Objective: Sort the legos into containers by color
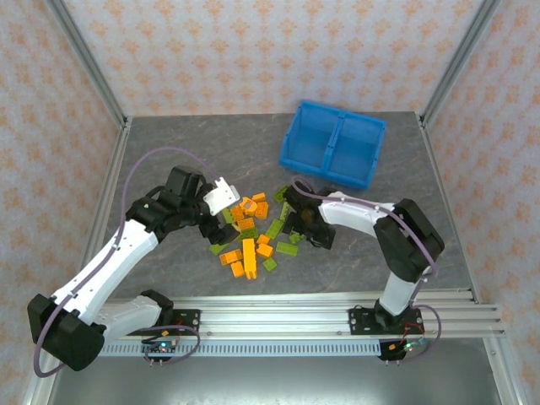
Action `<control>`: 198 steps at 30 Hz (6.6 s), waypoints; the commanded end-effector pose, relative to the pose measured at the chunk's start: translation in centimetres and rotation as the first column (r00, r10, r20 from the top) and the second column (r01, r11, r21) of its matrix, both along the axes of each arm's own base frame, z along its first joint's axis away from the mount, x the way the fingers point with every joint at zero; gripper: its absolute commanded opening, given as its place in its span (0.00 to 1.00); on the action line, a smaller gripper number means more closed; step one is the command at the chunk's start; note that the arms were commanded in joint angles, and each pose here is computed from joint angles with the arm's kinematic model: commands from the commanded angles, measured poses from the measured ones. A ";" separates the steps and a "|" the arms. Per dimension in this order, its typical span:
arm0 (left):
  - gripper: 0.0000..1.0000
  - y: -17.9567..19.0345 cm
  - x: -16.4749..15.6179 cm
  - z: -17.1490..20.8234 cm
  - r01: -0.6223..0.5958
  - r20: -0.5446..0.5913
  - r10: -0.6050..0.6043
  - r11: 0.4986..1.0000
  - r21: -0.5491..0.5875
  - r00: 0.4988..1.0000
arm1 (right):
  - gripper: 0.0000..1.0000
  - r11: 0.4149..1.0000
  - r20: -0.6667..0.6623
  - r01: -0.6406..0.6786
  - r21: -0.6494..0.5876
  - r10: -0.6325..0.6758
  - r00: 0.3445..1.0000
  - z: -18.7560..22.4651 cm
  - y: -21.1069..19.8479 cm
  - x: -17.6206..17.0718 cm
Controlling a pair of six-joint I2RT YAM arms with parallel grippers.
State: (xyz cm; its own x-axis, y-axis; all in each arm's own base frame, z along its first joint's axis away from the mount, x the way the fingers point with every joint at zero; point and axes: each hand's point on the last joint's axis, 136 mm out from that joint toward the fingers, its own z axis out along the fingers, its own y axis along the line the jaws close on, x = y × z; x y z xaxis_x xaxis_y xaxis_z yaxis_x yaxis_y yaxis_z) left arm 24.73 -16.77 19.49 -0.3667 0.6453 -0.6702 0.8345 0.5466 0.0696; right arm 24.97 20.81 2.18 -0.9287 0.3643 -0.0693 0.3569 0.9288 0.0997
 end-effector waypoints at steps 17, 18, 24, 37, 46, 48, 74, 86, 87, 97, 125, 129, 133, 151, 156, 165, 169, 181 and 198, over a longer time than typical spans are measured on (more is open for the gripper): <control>1.00 0.6 0.1 -0.2 -0.015 0.109 0.015 1.000 0.000 0.994 | 0.32 0.983 0.061 0.171 -0.072 -0.166 0.984 0.0 -1.4 0.5; 1.00 0.5 0.0 -0.1 -0.008 0.107 0.009 1.000 -0.008 0.994 | 0.29 0.984 0.077 0.164 -0.068 -0.159 0.984 0.4 -1.4 0.8; 1.00 -0.6 -0.9 0.4 0.055 0.097 -0.049 0.996 -0.064 0.994 | 0.29 0.987 0.266 0.149 -0.058 -0.128 0.955 6.1 -2.7 3.8; 1.00 -1.8 -2.7 2.2 0.158 0.138 -0.138 0.976 -0.147 0.981 | 0.32 0.992 0.577 0.035 -0.121 0.041 0.816 19.1 -9.8 19.2; 1.00 0.6 -1.0 3.3 -0.001 0.243 0.026 0.995 -0.103 0.970 | 0.34 0.978 0.472 0.095 -0.185 0.003 0.882 13.7 -14.4 25.6; 1.00 0.5 -1.0 3.5 0.003 0.258 0.027 0.993 -0.114 0.966 | 0.35 0.978 0.448 0.100 -0.182 -0.008 0.894 12.1 -14.7 26.4; 1.00 1.3 -0.1 3.5 -0.052 0.305 0.082 0.993 -0.103 0.949 | 0.61 0.961 0.401 -0.262 0.085 0.208 0.892 13.8 0.2 13.6; 1.00 -0.6 -0.9 2.6 0.050 0.224 -0.018 0.989 -0.137 0.974 | 0.64 0.939 0.173 -0.304 0.162 0.276 0.945 3.8 6.7 8.5; 1.00 -0.6 -1.0 2.6 0.051 0.223 -0.019 0.989 -0.138 0.975 | 0.61 0.937 0.169 -0.306 0.168 0.279 0.945 3.4 7.0 8.5; 1.00 -0.9 -1.2 2.1 0.070 0.199 -0.043 0.989 -0.133 0.979 | 0.30 0.957 0.149 -0.282 0.065 0.270 0.951 1.6 5.6 9.3; 1.00 -0.6 -1.1 7.9 0.041 0.397 0.110 0.935 -0.352 0.911 | 0.11 0.983 0.496 -0.030 -0.182 0.118 0.860 16.9 -10.7 19.9; 1.00 -1.4 -2.3 8.0 0.112 0.389 0.037 0.929 -0.353 0.920 | 0.11 0.981 0.470 0.030 -0.191 0.064 0.880 15.0 -13.8 22.4; 1.00 -2.1 -2.9 7.7 0.160 0.371 -0.023 0.926 -0.343 0.928 | 0.14 0.986 0.445 0.052 -0.158 0.025 0.895 12.8 -14.9 24.9; 1.00 -2.1 -2.4 6.1 0.144 0.315 -0.045 0.943 -0.299 0.948 | 0.34 0.986 0.464 0.099 -0.136 -0.025 0.885 14.6 -15.9 25.2; 1.00 -2.1 -2.3 5.7 0.147 0.309 -0.055 0.948 -0.282 0.949 | 0.37 1.000 0.501 0.002 0.012 -0.008 0.865 17.2 -9.1 21.2; 1.00 -2.4 -1.9 4.5 0.146 0.259 -0.077 0.955 -0.259 0.963 | 0.75 0.994 0.402 -0.100 0.041 0.076 0.913 13.3 2.8 16.4; 1.00 -2.3 -1.7 4.4 0.134 0.267 -0.065 0.958 -0.252 0.961 | 0.80 0.997 0.330 -0.076 0.028 0.062 0.942 9.8 4.3 17.0; 1.00 -1.5 -1.5 4.0 0.102 0.280 -0.038 0.971 -0.217 0.959 | 0.79 0.998 0.187 -0.052 -0.043 0.059 0.981 2.4 5.2 17.0; 1.00 -1.4 -1.2 3.6 0.090 0.269 -0.032 0.975 -0.205 0.963 | 0.29 0.997 0.197 -0.044 -0.071 0.057 0.979 1.9 3.8 15.6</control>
State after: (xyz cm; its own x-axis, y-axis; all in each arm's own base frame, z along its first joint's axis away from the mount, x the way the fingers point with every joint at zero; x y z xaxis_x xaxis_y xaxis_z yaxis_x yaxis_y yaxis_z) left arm 23.43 -18.38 22.92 -0.1390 0.4731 -0.8700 0.8392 0.5226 0.1501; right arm 40.88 25.30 2.72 -0.9192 0.3104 -0.2422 0.2906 0.9500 0.1146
